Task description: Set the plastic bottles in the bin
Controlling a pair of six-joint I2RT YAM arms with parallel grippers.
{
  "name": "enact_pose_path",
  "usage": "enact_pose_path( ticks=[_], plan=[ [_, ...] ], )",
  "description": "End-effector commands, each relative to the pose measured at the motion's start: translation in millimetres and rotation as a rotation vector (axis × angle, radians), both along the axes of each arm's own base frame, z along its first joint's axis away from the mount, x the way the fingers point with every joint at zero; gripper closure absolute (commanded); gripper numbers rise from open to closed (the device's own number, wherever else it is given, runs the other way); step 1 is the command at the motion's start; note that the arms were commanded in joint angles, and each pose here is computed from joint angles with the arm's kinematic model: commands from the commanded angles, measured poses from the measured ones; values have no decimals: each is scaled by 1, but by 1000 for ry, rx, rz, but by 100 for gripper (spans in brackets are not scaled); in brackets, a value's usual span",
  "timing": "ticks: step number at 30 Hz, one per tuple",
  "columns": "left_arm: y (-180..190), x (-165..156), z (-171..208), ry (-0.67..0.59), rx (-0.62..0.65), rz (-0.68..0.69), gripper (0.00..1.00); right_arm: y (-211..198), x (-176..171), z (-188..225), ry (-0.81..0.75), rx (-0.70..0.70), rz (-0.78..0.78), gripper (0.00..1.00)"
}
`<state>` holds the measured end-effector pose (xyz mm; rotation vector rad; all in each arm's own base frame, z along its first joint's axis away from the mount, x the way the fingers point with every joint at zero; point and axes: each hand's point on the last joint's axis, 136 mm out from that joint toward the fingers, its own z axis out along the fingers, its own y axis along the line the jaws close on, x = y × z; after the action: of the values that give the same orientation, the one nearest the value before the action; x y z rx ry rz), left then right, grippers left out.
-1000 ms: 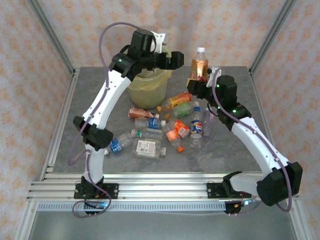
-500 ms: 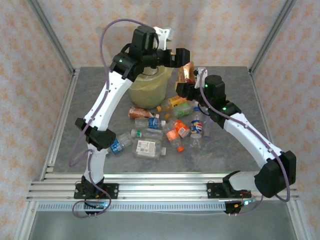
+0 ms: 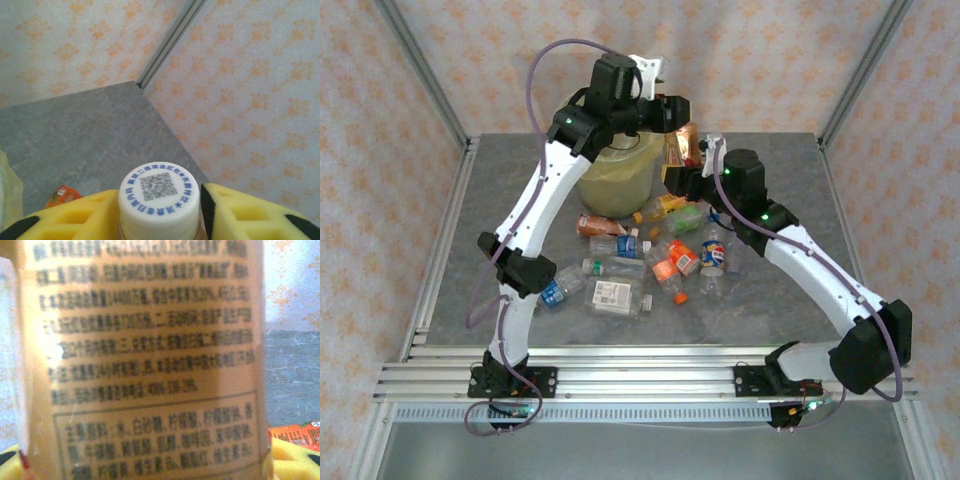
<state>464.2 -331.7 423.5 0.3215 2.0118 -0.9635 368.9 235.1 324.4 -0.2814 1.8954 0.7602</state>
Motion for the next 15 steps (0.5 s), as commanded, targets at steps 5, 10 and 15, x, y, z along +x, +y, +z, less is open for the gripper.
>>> enact_pose_path(
  ticks=[5, 10, 15],
  plan=[
    [6, -4, 11, -38, 15, 13, 87, 5, 4, 38, -98, 30, 11, 58],
    [15, -2, 26, -86, 8, 39, 100, 2, 2, 41, -95, 31, 0, 50],
    [23, -6, 48, -156, 3, 49, 100, -4, 0, 46, -91, 30, -29, 14]
  ],
)
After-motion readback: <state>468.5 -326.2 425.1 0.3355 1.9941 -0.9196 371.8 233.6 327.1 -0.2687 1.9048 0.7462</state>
